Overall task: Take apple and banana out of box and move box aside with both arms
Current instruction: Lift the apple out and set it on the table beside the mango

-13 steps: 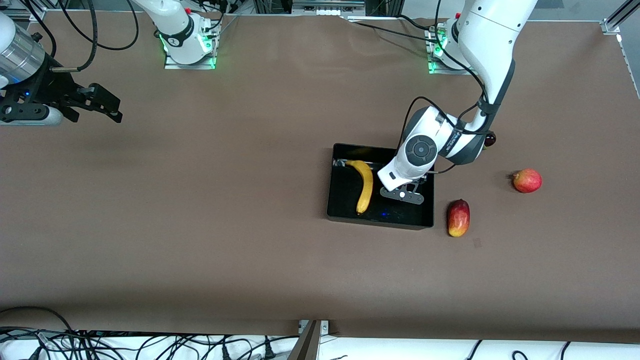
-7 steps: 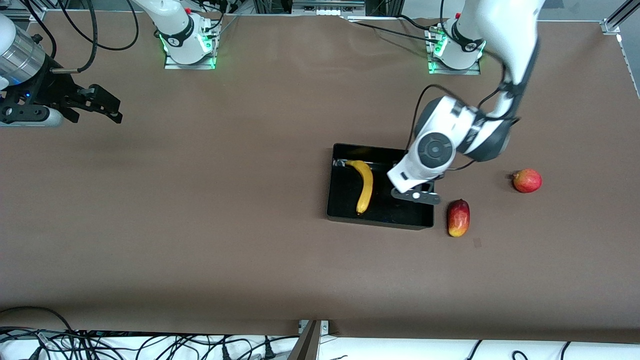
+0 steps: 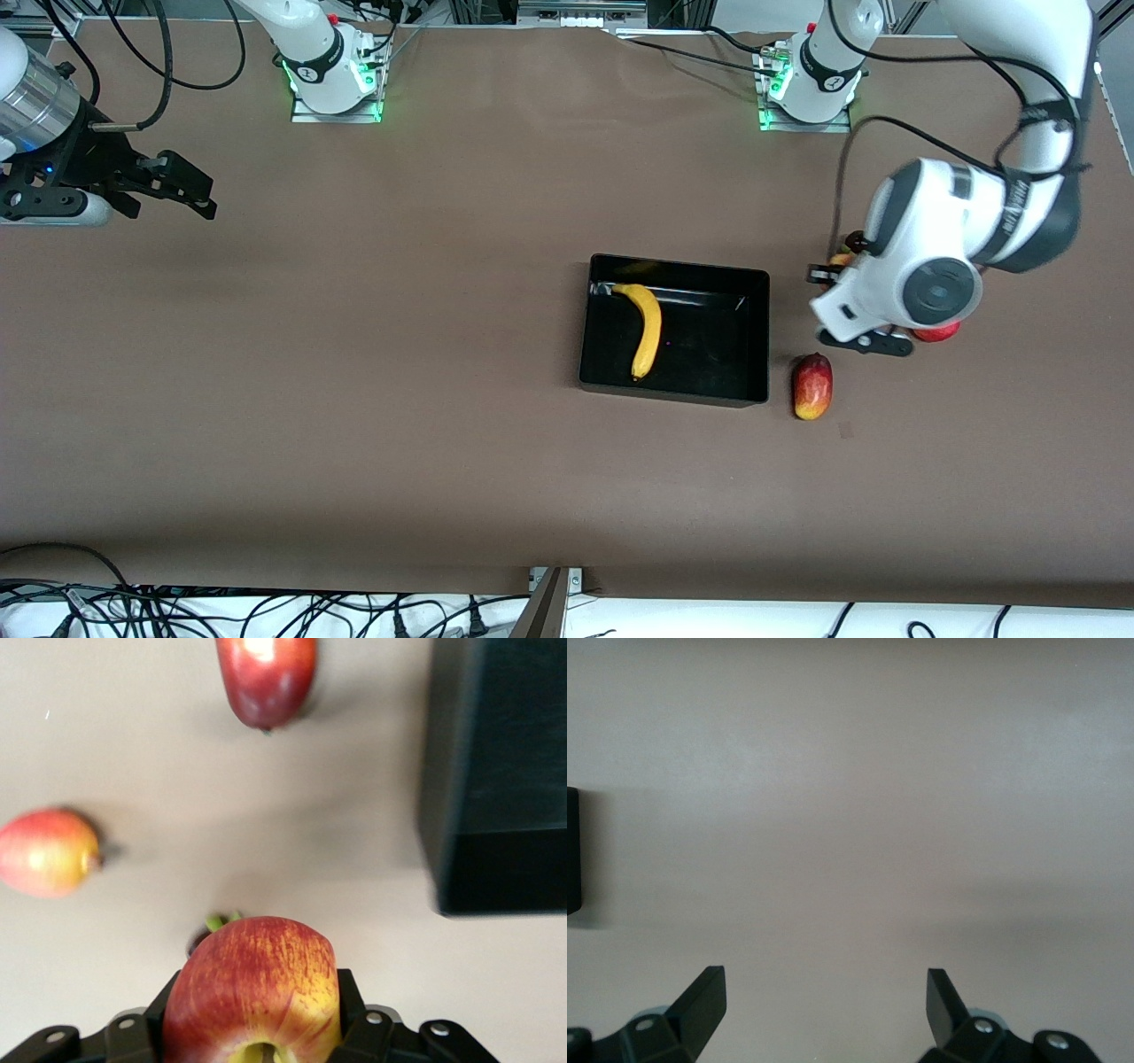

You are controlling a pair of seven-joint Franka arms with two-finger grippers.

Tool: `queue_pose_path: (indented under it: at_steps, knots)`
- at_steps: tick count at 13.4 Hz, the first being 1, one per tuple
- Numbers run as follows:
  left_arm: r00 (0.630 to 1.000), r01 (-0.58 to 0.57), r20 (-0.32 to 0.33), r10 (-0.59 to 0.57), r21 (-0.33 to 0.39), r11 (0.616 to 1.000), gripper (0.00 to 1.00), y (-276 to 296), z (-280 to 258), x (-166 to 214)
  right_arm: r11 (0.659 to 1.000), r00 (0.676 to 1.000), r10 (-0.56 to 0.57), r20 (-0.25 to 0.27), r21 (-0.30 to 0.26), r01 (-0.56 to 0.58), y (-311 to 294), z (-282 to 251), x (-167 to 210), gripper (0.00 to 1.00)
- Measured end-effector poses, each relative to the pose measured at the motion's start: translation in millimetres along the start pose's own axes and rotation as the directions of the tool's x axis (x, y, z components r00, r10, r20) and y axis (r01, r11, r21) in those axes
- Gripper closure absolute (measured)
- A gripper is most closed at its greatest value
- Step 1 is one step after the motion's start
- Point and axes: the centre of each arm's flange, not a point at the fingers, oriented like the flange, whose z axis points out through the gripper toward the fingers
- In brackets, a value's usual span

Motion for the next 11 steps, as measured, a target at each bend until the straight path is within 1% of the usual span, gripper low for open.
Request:
queue_pose_path:
  at_steps: [2,5,7,10,11]
  knots:
    - [0.998,-0.049,-0.045,0.048,-0.015,0.999,0.31,-18,57,-1,1.0,1.0,0.0,0.0,0.0,0.0,0,0,0,0.0]
    - [0.995,-0.083,-0.059,0.082,-0.015,0.996,0.31,-2,118,-12,1.0,1.0,0.0,-0.001,0.0,0.0,0,0,0,0.0]
    - [0.992,-0.098,-0.079,0.096,-0.012,0.995,0.31,7,142,-18,1.0,1.0,0.0,-0.001,0.0,0.0,0,0,0,0.0]
    - [0.988,-0.111,-0.106,0.11,-0.007,0.994,0.31,15,157,-21,1.0,1.0,0.0,-0.001,0.0,0.0,0,0,0,0.0]
    - [0.987,-0.116,-0.11,0.115,-0.005,0.993,0.26,17,157,-21,1.0,1.0,0.0,-0.001,0.0,0.0,0,0,0,0.0]
